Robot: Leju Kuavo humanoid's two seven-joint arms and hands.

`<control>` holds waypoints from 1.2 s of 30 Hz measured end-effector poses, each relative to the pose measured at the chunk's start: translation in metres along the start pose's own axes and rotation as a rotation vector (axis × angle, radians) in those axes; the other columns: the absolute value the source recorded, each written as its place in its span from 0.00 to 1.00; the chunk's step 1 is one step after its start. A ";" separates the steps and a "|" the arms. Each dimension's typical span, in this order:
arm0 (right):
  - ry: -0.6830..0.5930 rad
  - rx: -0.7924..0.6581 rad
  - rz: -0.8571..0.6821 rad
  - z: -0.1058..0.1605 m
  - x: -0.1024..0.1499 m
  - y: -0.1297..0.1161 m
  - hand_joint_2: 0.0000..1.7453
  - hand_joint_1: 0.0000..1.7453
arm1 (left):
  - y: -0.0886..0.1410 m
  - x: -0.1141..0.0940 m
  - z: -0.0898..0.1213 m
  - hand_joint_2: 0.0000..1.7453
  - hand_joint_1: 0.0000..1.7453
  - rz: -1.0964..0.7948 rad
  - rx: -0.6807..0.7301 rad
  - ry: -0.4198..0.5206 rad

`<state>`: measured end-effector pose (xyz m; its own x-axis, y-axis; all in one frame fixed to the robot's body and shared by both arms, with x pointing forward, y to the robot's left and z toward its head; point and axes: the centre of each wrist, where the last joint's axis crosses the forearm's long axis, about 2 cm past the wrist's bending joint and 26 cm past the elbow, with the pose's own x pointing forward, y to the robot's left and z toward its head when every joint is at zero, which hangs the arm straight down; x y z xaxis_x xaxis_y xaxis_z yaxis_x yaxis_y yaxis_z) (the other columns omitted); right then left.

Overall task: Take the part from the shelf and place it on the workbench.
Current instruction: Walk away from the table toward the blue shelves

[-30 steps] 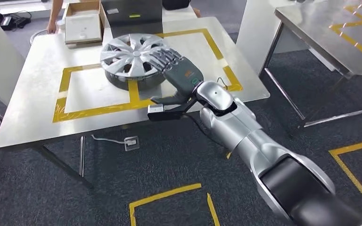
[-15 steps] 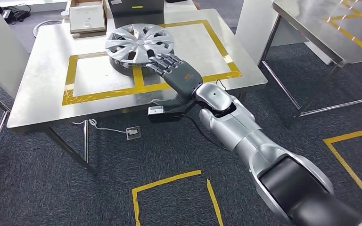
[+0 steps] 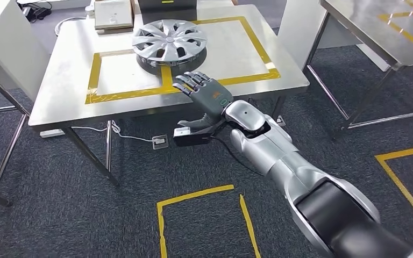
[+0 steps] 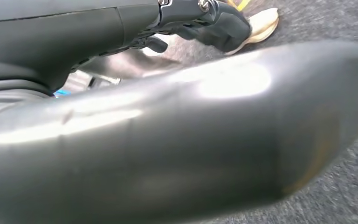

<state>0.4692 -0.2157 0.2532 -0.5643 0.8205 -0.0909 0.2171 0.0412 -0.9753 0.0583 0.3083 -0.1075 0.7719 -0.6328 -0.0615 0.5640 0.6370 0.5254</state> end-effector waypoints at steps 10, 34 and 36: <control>0.026 0.067 -0.023 0.012 -0.002 0.019 0.00 0.00 | -0.003 -0.002 0.001 0.00 0.00 -0.031 -0.012 -0.006; 0.055 0.118 -0.085 0.015 -0.003 0.026 1.00 0.00 | -0.008 0.001 0.003 1.00 0.00 -0.052 -0.061 -0.100; 0.079 0.129 -0.117 0.017 -0.003 0.029 1.00 0.00 | -0.009 0.001 0.004 1.00 0.00 -0.053 -0.069 -0.113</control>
<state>0.4637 -0.2271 0.2214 -0.5146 0.8567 0.0360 0.0470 0.0701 -0.9964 0.0534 0.3003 -0.1088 0.7047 -0.7094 0.0098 0.6252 0.6274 0.4641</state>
